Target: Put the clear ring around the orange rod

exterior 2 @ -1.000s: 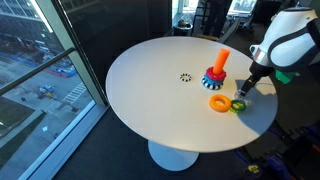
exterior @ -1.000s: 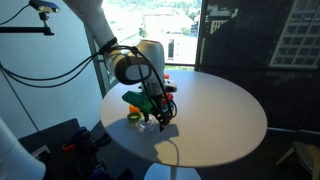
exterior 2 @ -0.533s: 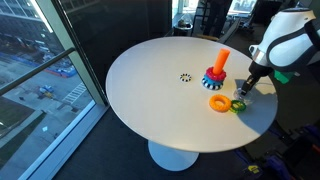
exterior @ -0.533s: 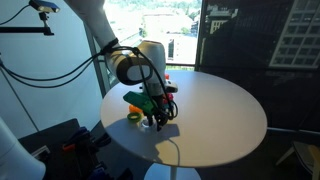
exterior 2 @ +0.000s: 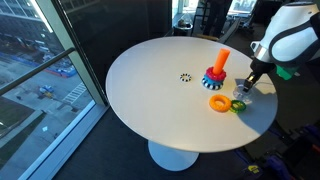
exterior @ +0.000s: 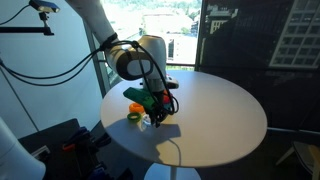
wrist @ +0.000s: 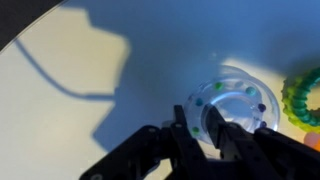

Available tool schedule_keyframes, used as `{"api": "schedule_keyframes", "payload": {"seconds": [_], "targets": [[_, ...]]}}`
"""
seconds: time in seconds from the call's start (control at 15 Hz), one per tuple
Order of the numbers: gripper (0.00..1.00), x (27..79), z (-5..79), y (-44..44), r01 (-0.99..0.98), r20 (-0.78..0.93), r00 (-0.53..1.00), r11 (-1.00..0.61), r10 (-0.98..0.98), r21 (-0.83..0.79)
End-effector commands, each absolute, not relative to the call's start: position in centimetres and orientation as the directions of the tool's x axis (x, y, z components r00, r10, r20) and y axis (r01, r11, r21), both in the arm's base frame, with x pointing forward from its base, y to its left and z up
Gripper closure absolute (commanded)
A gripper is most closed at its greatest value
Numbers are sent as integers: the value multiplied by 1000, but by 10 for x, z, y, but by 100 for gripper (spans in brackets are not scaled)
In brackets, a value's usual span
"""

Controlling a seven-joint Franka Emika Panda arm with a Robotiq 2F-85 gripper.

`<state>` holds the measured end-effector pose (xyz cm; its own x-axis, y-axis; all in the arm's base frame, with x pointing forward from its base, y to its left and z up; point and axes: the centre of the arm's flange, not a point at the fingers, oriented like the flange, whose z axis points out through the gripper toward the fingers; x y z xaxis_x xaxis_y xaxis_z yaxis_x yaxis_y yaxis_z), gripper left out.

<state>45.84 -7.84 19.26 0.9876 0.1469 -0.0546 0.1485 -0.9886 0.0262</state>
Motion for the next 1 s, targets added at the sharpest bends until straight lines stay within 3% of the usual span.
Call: {"api": "schedule_keyframes", "payload": {"seconds": [0.0,0.93], "targets": [[91,456,241,-86,128,-60,990,-991,126,35],[91,481,394,-87,110,-12,994,-994,110,3]]}}
